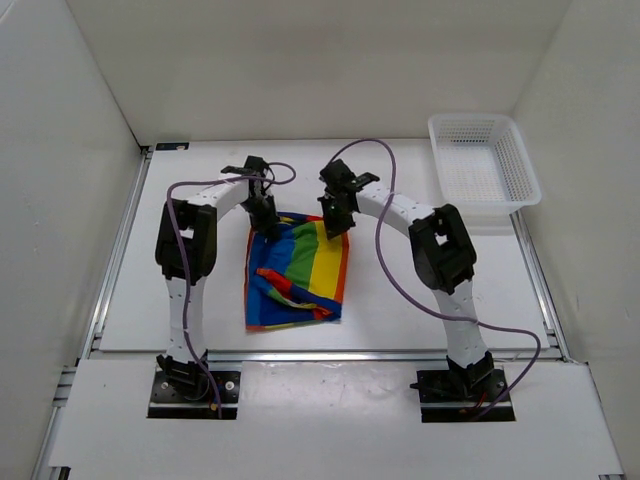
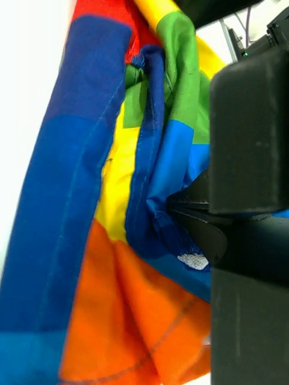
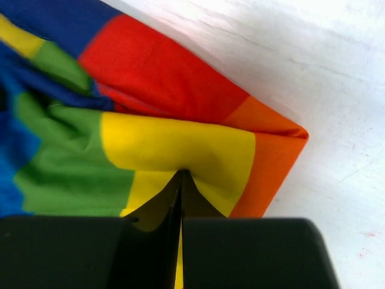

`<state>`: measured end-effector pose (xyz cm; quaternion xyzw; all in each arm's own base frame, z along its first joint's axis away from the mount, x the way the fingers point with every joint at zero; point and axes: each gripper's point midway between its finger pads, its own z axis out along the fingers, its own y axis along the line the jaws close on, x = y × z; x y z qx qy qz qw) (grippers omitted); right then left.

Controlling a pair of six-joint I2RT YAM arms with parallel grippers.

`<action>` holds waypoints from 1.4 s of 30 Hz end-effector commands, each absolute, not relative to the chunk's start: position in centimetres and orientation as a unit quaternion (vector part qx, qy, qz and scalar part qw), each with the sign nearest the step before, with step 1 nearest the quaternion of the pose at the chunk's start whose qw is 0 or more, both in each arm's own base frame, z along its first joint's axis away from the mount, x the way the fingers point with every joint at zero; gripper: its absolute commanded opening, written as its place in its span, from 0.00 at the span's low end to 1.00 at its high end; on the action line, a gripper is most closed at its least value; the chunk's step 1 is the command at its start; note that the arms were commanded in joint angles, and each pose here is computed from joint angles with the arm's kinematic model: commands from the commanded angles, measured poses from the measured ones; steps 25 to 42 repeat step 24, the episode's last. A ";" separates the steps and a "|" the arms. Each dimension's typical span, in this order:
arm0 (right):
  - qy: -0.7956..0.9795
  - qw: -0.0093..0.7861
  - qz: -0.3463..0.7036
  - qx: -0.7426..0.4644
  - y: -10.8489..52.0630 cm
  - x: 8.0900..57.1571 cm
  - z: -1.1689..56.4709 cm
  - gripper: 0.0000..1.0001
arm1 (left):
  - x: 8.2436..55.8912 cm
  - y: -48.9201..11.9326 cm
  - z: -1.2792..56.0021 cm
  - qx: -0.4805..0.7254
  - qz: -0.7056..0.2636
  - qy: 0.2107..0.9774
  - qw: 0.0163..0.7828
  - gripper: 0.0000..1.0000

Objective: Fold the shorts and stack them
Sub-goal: Fold the shorts

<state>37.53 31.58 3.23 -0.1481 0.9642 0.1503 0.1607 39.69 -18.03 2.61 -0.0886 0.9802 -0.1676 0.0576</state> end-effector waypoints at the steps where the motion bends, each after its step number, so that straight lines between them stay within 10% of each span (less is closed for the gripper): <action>1: 0.953 0.202 0.154 -0.167 32.2 38.1 8.9 0.00 | 40.8 -17.9 6.7 -0.071 -0.181 0.976 0.098 0.11; 3: 0.938 0.266 0.153 -0.162 31.4 38.9 14.5 0.02 | 40.7 -17.5 9.1 -0.071 -0.175 0.975 0.115 0.14; 8: 0.905 0.386 0.130 -0.118 27.2 38.7 24.8 0.86 | 41.0 -15.9 21.7 -0.053 -0.170 0.953 0.244 0.32; 11: 0.894 0.434 0.095 -0.055 22.2 37.2 28.6 0.99 | 39.3 -14.2 27.5 -0.056 -0.177 0.936 0.298 0.65; 15: 0.904 0.425 0.050 -0.011 17.1 34.1 28.6 0.99 | 35.9 -11.2 31.4 -0.077 -0.178 0.917 0.349 0.83; 24: 0.906 0.423 0.016 0.028 11.7 28.4 26.2 0.99 | 27.5 -6.5 30.0 -0.127 -0.135 0.902 0.391 0.83; 42: 0.906 0.423 0.016 0.028 11.7 28.4 26.2 0.99 | 27.5 -6.5 30.0 -0.127 -0.135 0.902 0.391 0.83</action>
